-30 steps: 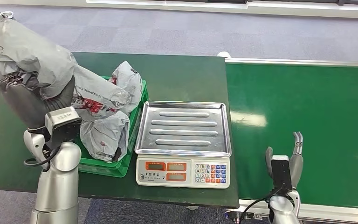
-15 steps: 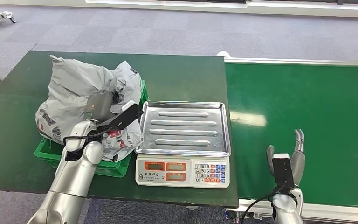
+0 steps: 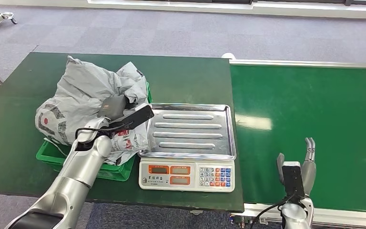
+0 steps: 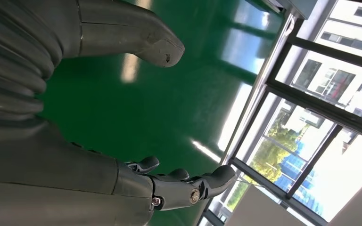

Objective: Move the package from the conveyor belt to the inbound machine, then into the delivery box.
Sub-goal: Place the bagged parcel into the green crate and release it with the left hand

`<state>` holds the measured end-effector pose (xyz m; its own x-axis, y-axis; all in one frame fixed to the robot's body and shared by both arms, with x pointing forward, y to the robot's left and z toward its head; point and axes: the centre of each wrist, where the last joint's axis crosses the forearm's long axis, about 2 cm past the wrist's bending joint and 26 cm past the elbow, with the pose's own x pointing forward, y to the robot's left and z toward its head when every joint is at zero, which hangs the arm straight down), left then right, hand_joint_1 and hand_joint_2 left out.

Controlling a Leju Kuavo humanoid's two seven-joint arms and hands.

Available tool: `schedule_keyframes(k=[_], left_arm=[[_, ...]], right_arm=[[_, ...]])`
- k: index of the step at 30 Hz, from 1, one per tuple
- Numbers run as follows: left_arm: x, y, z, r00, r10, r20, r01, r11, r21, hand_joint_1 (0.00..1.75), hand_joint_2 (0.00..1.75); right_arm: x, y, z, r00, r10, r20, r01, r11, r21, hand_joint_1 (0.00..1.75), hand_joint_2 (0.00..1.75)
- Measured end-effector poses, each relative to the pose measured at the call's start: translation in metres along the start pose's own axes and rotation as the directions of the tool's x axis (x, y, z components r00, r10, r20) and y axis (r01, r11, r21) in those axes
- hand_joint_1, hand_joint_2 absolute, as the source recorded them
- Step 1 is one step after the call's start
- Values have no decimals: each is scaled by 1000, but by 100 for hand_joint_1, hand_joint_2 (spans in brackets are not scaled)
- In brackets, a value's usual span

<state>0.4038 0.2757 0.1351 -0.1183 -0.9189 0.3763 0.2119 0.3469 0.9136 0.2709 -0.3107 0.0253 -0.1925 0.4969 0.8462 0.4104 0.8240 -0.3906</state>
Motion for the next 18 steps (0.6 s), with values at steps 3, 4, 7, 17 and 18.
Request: schedule_keyframes(k=[3, 4, 7, 17, 18], left_arm=[[0, 1, 0, 1000, 8, 1, -8, 997, 82, 0, 131], [1, 1, 0, 1000, 16, 11, -17, 993, 118, 0, 87], [4, 4, 0, 993, 89, 82, -105, 969, 222, 0, 0], [20, 24, 12, 891, 211, 402, -426, 694, 580, 0, 0], [21, 24, 13, 886, 209, 413, -435, 683, 587, 0, 0]], right_arm=[[0, -1, 1, 1000, 4, 4, -4, 1000, -1, 0, 175], [0, -1, 1, 1000, 5, 6, -5, 1000, -1, 0, 175], [1, -1, 2, 1000, 5, 10, -5, 1000, 0, 0, 175], [4, 1, 4, 1000, 0, 3, 0, 1000, -27, 0, 175], [4, 1, 4, 1000, -1, 1, 1, 1000, -29, 0, 175]])
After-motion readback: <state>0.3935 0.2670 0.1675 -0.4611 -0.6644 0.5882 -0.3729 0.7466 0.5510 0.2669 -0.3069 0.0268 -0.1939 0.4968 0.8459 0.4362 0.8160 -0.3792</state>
